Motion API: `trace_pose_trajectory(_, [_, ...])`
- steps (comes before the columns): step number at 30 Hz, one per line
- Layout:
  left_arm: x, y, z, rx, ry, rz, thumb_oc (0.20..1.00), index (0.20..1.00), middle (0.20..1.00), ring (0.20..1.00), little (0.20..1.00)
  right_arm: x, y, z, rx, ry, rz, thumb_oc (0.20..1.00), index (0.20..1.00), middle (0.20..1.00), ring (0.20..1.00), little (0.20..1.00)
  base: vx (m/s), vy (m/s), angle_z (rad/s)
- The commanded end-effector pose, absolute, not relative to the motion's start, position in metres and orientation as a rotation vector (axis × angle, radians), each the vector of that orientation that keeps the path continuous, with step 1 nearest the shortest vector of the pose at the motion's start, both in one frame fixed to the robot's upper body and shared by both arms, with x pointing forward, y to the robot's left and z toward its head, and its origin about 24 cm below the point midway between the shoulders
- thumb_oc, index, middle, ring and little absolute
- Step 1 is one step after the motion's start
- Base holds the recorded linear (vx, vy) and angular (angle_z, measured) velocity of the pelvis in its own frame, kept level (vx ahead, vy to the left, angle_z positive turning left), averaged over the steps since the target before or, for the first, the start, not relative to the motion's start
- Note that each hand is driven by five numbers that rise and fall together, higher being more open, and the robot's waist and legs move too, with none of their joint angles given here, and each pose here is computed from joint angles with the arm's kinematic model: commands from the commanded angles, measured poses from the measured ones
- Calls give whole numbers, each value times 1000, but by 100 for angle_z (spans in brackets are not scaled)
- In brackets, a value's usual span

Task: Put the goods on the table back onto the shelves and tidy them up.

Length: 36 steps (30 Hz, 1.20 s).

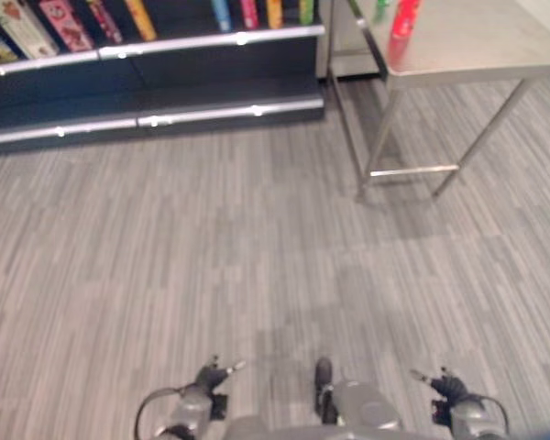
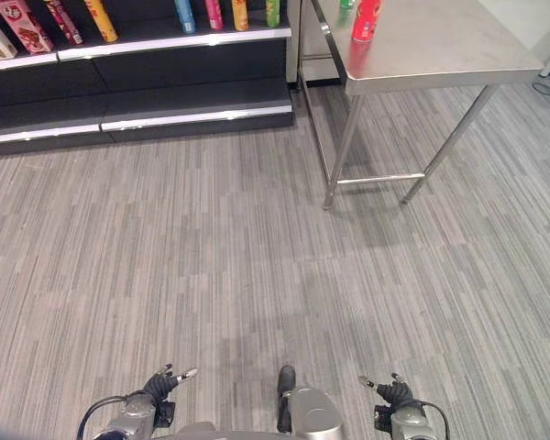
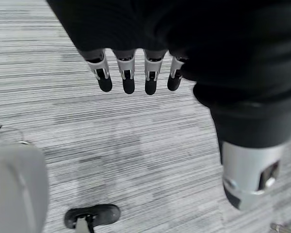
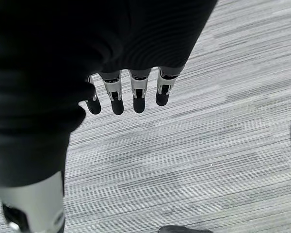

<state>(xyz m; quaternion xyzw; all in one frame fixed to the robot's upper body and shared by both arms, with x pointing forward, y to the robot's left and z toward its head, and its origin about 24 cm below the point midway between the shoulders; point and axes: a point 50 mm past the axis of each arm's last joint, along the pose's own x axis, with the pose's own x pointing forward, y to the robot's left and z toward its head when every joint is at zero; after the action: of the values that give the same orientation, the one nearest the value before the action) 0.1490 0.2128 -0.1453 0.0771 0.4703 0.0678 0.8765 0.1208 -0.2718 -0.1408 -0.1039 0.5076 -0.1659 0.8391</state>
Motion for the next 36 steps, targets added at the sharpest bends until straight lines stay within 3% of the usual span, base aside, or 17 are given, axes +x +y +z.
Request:
trace_pose_trajectory(1, [142,224,-143,136,959,187,1000,1000,1000,1000,1000,136,-273,-135,-256,1040,-330,1000,1000,1000,1000,1000,797,-86,-9])
trace_pose_trajectory(12, [111,224,-155,189,1063,158,1000,1000,1000,1000,1000,129,-270,-139,-321,1078,-268,1000,1000,1000,1000,1000,476,144,-33])
trace_pose_trajectory(23, [137,247,-140,224,975,226,1000,1000,1000,1000,1000,127,-268,-140,-238,1070,-333,1000,1000,1000,1000,1000,296,219,-28])
trace_pose_trajectory(36, [141,242,-141,244,979,186,1000,1000,1000,1000,1000,116,-273,-143,-220,1104,-382,1000,1000,1000,1000,1000,251,3,3])
